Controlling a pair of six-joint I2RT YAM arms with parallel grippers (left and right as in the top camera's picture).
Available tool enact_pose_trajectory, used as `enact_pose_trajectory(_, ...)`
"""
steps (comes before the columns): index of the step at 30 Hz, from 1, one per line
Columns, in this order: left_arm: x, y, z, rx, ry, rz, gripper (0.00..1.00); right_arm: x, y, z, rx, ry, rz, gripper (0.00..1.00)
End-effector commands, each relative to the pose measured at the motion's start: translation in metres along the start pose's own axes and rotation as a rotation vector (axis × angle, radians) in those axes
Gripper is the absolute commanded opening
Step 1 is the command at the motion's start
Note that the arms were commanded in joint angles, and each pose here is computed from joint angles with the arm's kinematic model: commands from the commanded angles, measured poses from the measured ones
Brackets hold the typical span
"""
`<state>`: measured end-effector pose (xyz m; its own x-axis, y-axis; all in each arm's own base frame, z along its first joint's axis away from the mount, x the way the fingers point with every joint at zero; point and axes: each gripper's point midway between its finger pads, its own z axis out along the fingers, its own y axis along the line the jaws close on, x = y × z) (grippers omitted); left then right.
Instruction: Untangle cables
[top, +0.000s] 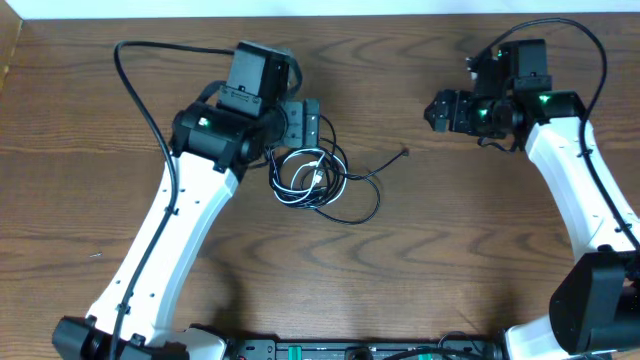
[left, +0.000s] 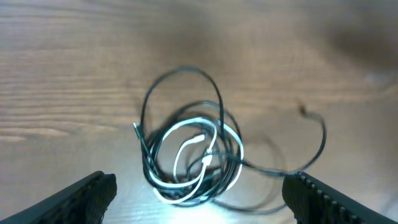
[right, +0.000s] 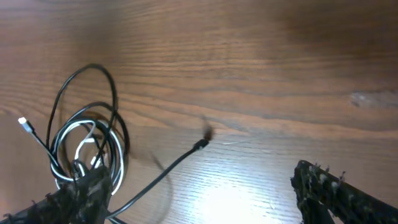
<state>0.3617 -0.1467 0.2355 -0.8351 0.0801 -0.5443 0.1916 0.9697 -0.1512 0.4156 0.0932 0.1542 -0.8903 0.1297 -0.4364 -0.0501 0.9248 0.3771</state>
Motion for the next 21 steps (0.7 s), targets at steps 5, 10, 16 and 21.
enact_pose_trajectory(5, 0.043, -0.032, 0.041, 0.226, 0.187, 0.277, 0.90, -0.003, 0.010, -0.001, -0.019, -0.007, -0.052, 0.90)
enact_pose_trajectory(10, 0.065, -0.032, 0.074, 0.261, 0.301, 0.352, 0.84, -0.003, 0.010, -0.001, -0.019, -0.007, -0.064, 0.91)
enact_pose_trajectory(16, 0.086, -0.025, 0.109, 0.284, 0.395, 0.478, 0.81, -0.003, 0.010, -0.001, -0.019, -0.007, -0.068, 0.91)
enact_pose_trajectory(21, 0.102, -0.020, 0.131, 0.323, 0.445, 0.618, 0.81, -0.002, 0.010, -0.001, -0.017, 0.000, -0.065, 0.91)
